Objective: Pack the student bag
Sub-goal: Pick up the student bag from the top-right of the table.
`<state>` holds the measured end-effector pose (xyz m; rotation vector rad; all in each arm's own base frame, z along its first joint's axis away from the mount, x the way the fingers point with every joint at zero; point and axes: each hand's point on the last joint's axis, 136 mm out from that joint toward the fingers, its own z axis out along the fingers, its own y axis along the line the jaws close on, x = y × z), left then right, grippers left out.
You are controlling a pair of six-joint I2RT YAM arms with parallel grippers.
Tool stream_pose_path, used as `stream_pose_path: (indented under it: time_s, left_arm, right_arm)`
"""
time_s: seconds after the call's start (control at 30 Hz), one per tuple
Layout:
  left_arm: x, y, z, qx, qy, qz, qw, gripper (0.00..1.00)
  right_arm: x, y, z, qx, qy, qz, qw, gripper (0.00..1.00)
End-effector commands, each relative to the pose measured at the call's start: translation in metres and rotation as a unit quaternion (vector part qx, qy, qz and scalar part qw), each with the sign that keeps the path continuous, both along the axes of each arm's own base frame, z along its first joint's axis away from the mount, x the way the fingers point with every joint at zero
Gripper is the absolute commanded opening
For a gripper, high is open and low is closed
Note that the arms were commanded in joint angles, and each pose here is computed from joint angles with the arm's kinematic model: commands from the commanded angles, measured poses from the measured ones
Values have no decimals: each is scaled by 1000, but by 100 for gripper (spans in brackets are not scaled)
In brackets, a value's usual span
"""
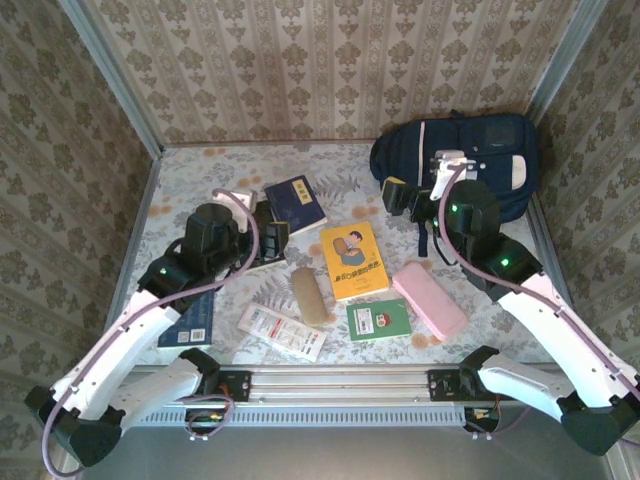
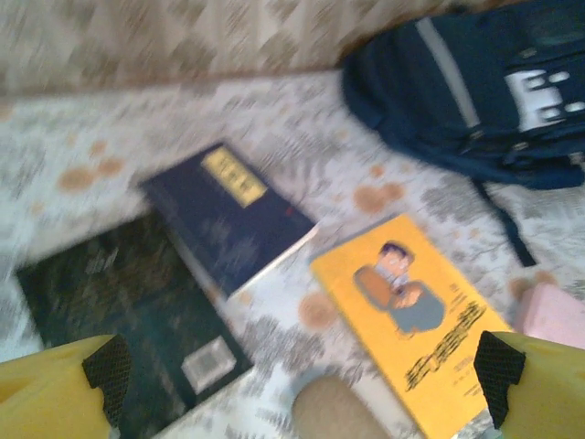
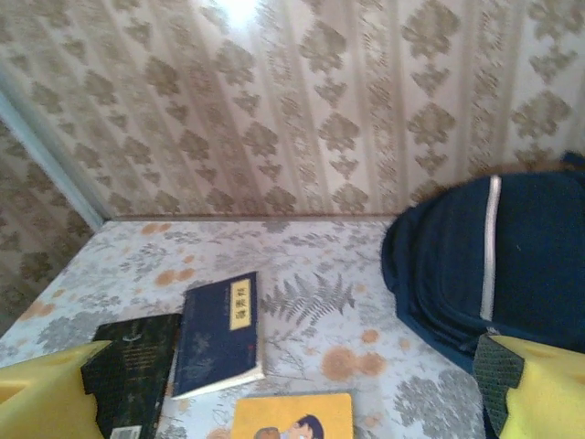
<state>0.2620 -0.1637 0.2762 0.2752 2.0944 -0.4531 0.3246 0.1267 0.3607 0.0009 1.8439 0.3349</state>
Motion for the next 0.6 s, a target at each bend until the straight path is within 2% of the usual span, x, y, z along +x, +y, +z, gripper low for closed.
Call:
stream_pose_path:
  time_s: [0.0, 0.03, 0.13, 0.23, 0.37, 0.47, 0.57]
  left_arm:
    - [-11, 28, -48, -61, 119, 77, 988, 100]
    - [-12, 29, -55, -68, 141, 79, 985, 100]
    - [-21, 32, -81, -40, 207, 66, 975, 100]
    - [-38, 36, -100, -18, 249, 68, 966, 100]
    - [-51, 31, -109, -19, 233, 42, 971, 100]
    - [-52, 42, -93, -14, 211, 61, 976, 100]
    - [-56, 46, -74, -14, 184, 51, 982, 100]
  right_arm:
    - [29, -24, -61, 19, 155, -45, 987, 100]
    - [41, -33, -79, -3, 202, -73, 977, 100]
    - [80, -46, -117, -41, 256, -145, 955, 100]
    - [110, -43, -150, -49, 308, -151, 938, 100]
    - [159, -43, -176, -73, 315, -143, 936, 93]
    - [195, -48, -197, -89, 335, -146, 927, 88]
    - [221, -63, -210, -119, 338, -165, 919, 85]
